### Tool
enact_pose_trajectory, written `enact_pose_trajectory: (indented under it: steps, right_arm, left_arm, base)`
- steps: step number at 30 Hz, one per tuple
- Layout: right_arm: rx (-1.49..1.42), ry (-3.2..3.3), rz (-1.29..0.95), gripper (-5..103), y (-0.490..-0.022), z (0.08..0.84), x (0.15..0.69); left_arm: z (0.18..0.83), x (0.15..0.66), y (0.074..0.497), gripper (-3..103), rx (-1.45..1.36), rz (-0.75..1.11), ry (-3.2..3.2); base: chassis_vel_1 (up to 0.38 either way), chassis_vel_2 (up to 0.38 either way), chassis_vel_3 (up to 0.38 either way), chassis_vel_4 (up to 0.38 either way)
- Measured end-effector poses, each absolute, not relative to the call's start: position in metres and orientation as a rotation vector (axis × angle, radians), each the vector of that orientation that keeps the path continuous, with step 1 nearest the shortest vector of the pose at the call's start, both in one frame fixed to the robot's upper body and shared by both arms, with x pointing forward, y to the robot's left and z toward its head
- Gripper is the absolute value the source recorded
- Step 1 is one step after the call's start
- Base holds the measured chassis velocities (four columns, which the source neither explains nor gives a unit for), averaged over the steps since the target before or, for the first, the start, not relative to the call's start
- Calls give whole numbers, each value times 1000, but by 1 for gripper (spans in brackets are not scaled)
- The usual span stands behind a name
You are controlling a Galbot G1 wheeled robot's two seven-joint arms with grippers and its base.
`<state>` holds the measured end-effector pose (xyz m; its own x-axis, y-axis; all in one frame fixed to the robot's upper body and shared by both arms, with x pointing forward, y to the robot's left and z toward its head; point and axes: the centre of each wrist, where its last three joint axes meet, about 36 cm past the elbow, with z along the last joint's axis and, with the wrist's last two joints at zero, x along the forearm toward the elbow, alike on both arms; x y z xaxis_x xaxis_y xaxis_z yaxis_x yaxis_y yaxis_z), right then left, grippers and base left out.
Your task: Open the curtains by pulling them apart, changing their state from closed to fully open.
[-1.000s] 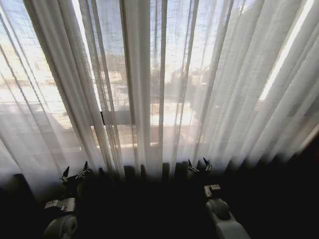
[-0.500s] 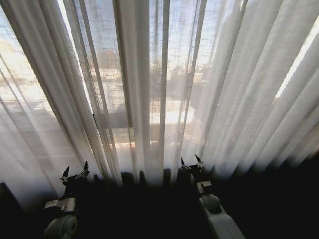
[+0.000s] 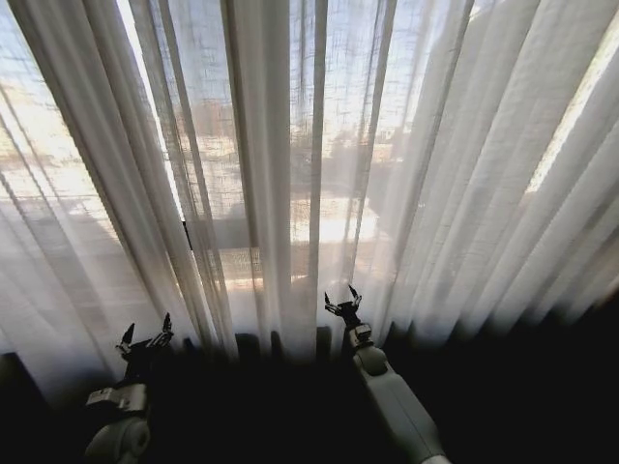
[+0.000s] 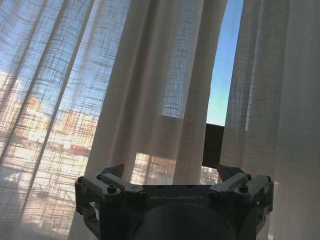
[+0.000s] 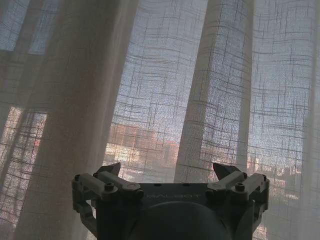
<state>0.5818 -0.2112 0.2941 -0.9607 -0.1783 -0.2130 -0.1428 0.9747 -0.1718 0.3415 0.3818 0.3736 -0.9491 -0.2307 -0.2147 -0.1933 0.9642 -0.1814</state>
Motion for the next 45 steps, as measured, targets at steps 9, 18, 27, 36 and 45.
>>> enact_pose_trajectory:
  steps: [9, 18, 27, 36, 45]
  right_arm:
    - [-126, 2915, -233, 100, -234, 291, 590]
    - [-85, 2939, -279, 100, -261, 279, 585]
    - [-158, 2932, -256, 72, -234, 277, 587]
    - [-170, 2905, -277, 40, -236, 278, 588]
    - [-204, 2893, -263, 13, -232, 278, 585]
  left_arm:
    - [374, 341, 382, 100, -315, -232, 2879]
    - [374, 342, 382, 100, -315, -232, 2879]
    - [374, 342, 382, 100, -315, -232, 2879]
    - [374, 341, 382, 100, -315, -232, 2879]
    - [374, 342, 382, 100, -315, -232, 2879]
  base:
    - [0, 0, 0, 0]
    - [0, 0, 0, 0]
    - [0, 0, 0, 0]
    - [0, 0, 0, 0]
    - [0, 0, 0, 0]
